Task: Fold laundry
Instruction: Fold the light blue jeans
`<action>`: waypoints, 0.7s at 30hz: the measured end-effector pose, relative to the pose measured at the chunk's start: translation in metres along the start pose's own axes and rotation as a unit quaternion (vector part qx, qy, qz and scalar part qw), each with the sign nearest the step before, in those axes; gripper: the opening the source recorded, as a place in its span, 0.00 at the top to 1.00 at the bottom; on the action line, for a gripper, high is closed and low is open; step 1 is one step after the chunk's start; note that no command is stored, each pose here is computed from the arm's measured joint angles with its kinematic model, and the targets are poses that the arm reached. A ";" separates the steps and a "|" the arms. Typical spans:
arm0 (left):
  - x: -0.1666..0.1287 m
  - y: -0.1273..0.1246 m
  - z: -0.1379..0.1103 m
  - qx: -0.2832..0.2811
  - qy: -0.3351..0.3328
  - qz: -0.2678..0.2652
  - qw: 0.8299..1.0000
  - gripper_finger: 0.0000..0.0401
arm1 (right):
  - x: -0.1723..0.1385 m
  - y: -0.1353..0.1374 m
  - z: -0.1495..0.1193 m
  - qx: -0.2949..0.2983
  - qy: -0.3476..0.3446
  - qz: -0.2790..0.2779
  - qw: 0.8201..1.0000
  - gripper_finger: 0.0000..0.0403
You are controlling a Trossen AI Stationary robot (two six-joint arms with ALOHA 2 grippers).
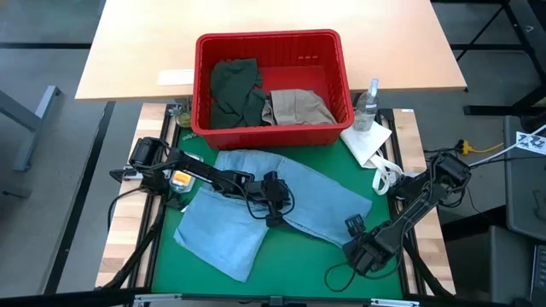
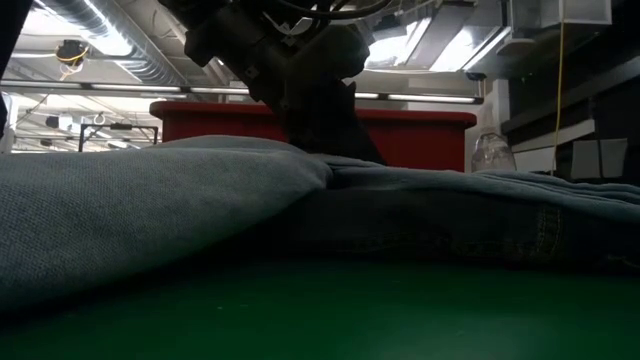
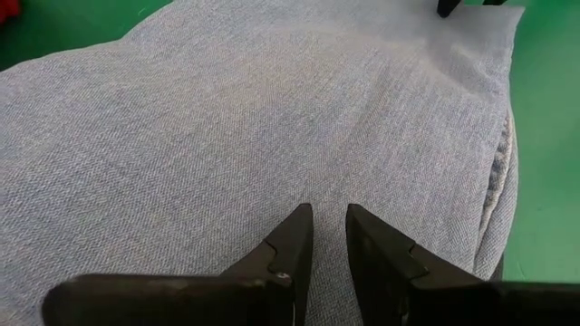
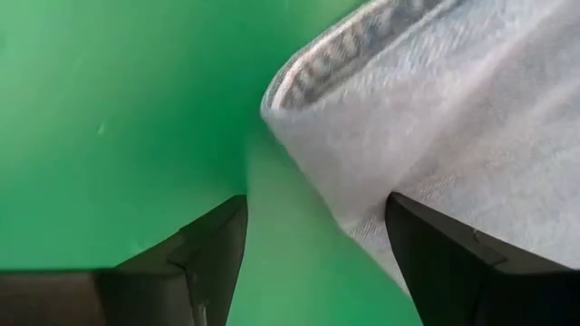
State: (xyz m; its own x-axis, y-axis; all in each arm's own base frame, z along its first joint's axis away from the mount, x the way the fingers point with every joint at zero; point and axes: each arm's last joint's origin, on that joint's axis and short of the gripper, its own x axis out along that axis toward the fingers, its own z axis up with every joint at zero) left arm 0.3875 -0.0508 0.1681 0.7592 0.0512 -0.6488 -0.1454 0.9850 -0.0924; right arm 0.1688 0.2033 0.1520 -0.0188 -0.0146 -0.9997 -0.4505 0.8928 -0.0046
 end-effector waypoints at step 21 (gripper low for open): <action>0.000 0.000 0.000 0.000 0.000 0.000 1.000 0.83 | -0.017 0.010 0.027 0.001 -0.081 -0.010 0.997 0.35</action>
State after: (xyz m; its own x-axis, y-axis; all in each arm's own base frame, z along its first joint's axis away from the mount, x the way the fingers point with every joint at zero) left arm 0.3874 -0.0509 0.1681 0.7590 0.0510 -0.6491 -0.1451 0.9851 -0.0923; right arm 0.1886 0.2247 0.1687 0.1347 0.0398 -0.9901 -0.4474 0.8940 -0.0250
